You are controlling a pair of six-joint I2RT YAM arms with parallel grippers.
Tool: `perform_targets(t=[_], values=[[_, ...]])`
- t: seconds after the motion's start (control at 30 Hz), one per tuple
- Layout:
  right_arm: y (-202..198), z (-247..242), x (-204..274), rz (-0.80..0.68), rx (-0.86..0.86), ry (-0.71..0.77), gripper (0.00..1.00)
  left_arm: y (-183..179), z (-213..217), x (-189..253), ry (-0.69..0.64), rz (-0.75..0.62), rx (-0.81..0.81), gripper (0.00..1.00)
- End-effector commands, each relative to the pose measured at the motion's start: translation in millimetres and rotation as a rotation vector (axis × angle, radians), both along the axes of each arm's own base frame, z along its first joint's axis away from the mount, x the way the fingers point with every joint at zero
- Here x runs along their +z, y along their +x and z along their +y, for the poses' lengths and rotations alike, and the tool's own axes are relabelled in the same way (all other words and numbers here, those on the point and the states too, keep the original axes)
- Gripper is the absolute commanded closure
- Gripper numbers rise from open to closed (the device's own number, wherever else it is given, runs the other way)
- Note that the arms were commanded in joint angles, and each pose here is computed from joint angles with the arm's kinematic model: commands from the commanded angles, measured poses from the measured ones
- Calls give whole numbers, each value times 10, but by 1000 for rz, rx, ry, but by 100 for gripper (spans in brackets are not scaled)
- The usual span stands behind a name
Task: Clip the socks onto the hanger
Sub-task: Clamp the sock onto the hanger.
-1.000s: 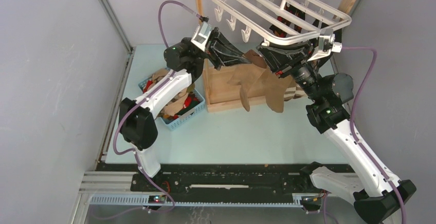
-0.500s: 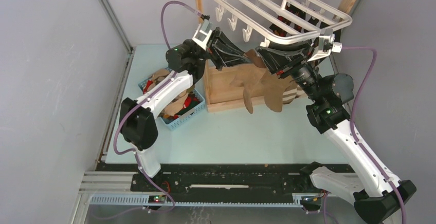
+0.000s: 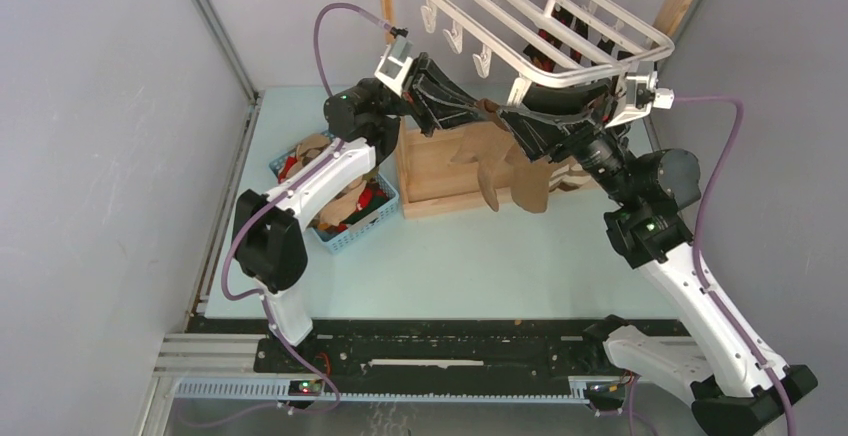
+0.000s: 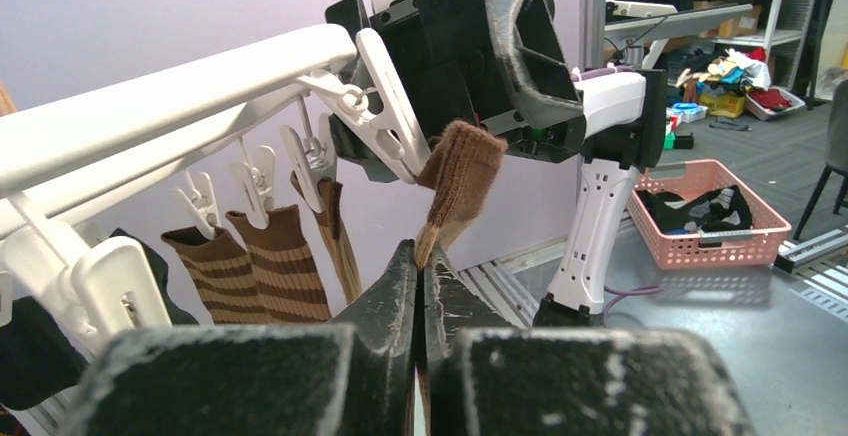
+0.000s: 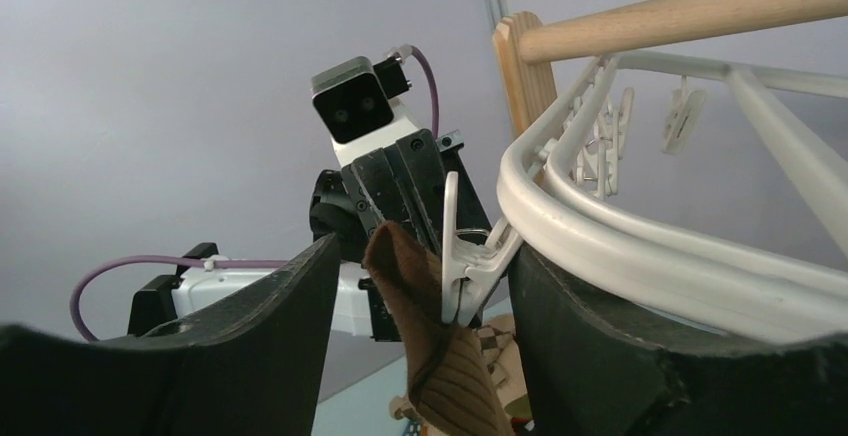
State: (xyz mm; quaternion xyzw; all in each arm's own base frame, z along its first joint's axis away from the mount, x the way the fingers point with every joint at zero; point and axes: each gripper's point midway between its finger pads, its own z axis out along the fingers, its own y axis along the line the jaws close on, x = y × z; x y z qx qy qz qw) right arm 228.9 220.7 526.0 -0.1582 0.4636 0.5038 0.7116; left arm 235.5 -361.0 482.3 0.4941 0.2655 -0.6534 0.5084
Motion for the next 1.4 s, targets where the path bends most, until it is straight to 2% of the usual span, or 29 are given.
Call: perform_targets(t=[0.0, 0.27, 0.5, 0.67, 1.03, 1.1, 1.17, 1.2, 1.3, 1.33, 1.37], values=[[-190, -105, 194, -55, -7, -17, 28, -13, 38, 94, -40, 17, 9, 95], [-346, -206, -27, -69, -23, -158, 13, 10, 78, 90, -50, 50, 29, 81], [-541, -293, -295, -97, -1, -310, 6, 27, 132, -8, -48, 88, 63, 71], [-630, -415, -573, -53, -18, -406, 5, 20, 223, -73, -43, 101, 134, 65], [-629, -784, -858, 30, -190, -466, 3, -56, 338, -278, 21, 138, 257, 64], [-616, -825, -932, 57, -205, -473, 2, -59, 357, -377, 51, 135, 314, 61], [-612, -850, -1006, 67, -211, -481, 2, -78, 387, -486, 78, 73, 392, 55], [-615, -839, -1051, 69, -198, -490, 2, -76, 391, -574, 107, 86, 425, 52], [-675, -771, -1175, 34, -137, -536, 2, -45, 425, -792, 175, 44, 526, 40], [-701, -741, -1210, 11, -112, -550, 1, -37, 445, -822, 184, 46, 546, 26], [-722, -716, -1242, -27, -93, -574, 1, -38, 464, -841, 188, 45, 557, 4]])
